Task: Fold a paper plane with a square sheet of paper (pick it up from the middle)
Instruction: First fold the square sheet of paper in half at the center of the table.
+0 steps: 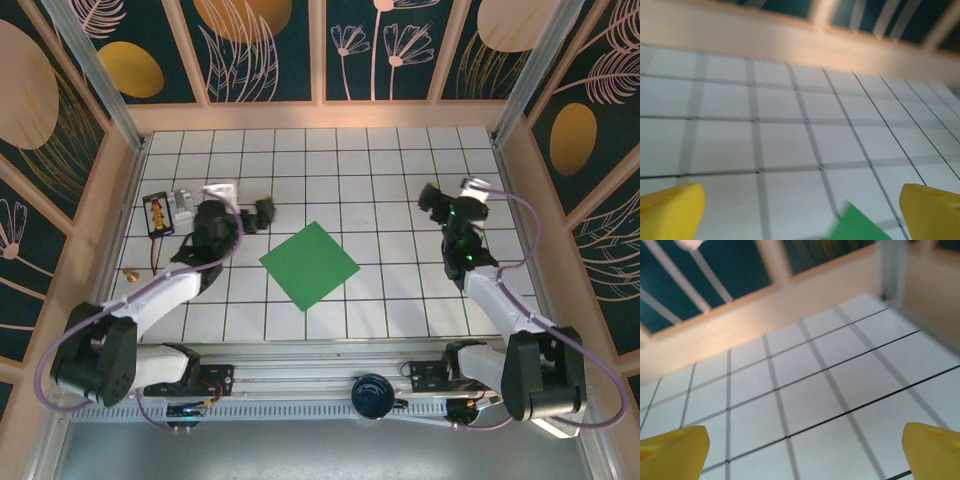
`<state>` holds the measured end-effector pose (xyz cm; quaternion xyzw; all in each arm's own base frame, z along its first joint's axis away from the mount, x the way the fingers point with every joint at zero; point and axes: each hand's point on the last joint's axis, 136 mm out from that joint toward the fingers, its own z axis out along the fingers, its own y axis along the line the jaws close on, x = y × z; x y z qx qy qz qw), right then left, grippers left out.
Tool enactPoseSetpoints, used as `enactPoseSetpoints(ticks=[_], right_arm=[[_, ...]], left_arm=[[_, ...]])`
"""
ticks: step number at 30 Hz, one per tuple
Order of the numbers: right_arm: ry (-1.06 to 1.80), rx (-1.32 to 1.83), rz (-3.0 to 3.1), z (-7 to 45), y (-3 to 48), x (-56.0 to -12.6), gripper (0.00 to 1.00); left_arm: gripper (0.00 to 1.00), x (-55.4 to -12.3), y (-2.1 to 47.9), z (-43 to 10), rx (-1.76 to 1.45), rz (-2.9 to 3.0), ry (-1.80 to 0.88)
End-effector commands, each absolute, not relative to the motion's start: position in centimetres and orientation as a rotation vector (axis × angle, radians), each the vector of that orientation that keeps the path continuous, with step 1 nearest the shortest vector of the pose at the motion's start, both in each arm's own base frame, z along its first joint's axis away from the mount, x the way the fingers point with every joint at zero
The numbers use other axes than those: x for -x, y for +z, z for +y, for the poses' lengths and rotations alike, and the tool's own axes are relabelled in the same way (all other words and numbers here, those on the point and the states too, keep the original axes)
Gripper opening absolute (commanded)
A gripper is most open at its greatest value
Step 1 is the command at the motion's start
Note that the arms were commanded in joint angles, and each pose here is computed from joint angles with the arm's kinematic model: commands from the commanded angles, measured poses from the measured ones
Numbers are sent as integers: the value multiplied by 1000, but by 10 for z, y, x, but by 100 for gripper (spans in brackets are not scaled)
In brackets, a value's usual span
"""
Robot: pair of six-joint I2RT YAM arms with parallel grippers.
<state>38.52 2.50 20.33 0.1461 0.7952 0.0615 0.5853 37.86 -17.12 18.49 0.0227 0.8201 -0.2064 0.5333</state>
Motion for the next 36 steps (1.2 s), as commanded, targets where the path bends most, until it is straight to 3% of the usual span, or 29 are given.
enactPoseSetpoints(ticks=[1,7,17,36], right_arm=[[225,-194,2044,63,184,-384,99],[387,-112,2117,91,165,-374,99],[443,-98,2152,99,150,-361,98],[374,-150,2163,85,134,-351,99]], left_arm=[[99,-338,129,-215,-278,2278,-472],[99,-303,122,-260,-637,2428,-421],[99,-294,65,-257,-1090,2624,-103],[99,-291,17,-276,-1321,2783,-134]])
